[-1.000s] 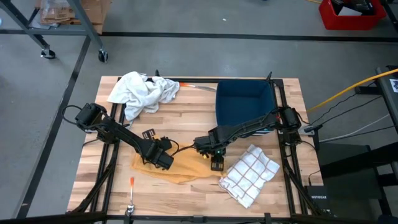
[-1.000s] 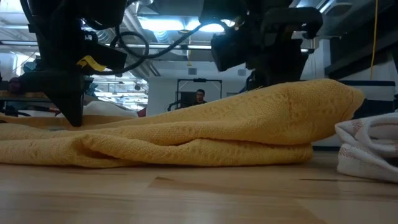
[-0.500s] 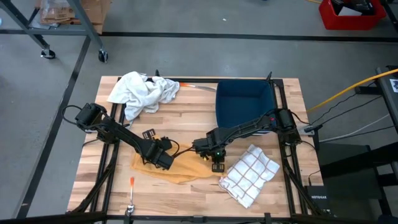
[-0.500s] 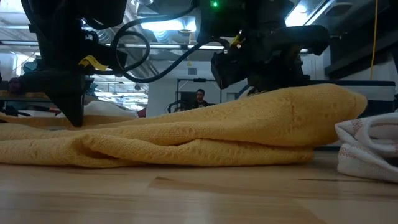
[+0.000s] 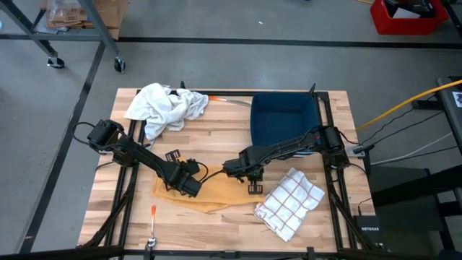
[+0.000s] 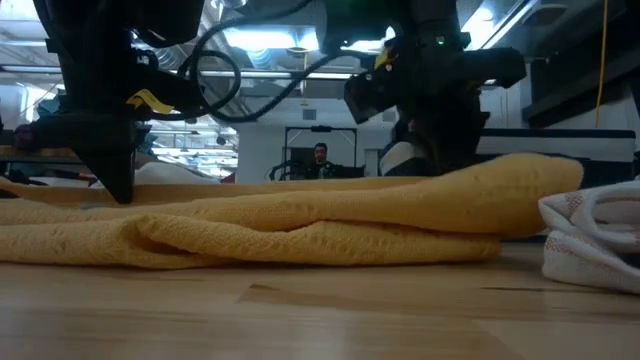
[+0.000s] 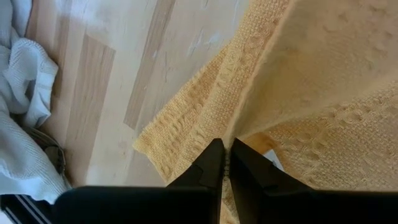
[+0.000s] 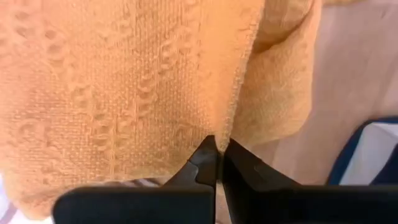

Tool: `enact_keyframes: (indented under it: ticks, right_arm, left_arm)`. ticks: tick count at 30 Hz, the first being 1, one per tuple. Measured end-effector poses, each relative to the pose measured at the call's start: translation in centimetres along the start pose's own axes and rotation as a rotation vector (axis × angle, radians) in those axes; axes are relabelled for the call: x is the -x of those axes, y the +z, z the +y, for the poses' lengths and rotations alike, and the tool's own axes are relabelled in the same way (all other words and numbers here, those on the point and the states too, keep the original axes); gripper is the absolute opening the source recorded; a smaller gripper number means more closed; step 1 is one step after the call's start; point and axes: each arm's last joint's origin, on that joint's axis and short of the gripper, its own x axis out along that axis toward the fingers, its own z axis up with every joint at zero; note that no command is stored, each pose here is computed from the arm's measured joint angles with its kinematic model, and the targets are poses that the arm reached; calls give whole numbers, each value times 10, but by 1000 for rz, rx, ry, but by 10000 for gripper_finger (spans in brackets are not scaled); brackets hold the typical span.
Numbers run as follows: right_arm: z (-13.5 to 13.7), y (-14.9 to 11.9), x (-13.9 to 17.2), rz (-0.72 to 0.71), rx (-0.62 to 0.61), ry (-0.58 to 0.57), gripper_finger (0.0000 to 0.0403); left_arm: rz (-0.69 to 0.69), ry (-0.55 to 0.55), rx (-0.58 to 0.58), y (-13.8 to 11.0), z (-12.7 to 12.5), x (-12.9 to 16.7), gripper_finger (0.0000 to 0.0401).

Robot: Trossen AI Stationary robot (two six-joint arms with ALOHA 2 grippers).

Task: Fold towel
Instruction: Fold the yellow towel

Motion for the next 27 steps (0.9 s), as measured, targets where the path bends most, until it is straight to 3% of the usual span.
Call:
enact_keyframes:
  ticks: [9,13,21,27]
  right_arm:
    - [-3,7,1,-87,28,-139,17]
    - [-4,7,1,-90,27,-152,51]
    - [-3,11,1,-128,26,-146,145]
    - [-2,14,1,-158,24,-141,162]
  left_arm:
    - [2,10,-5,-1,1,0,19]
    - [-3,38,-6,-1,3,0,46]
    - [30,165,134,-5,16,0,137]
    - [27,205,278,-6,20,0,150]
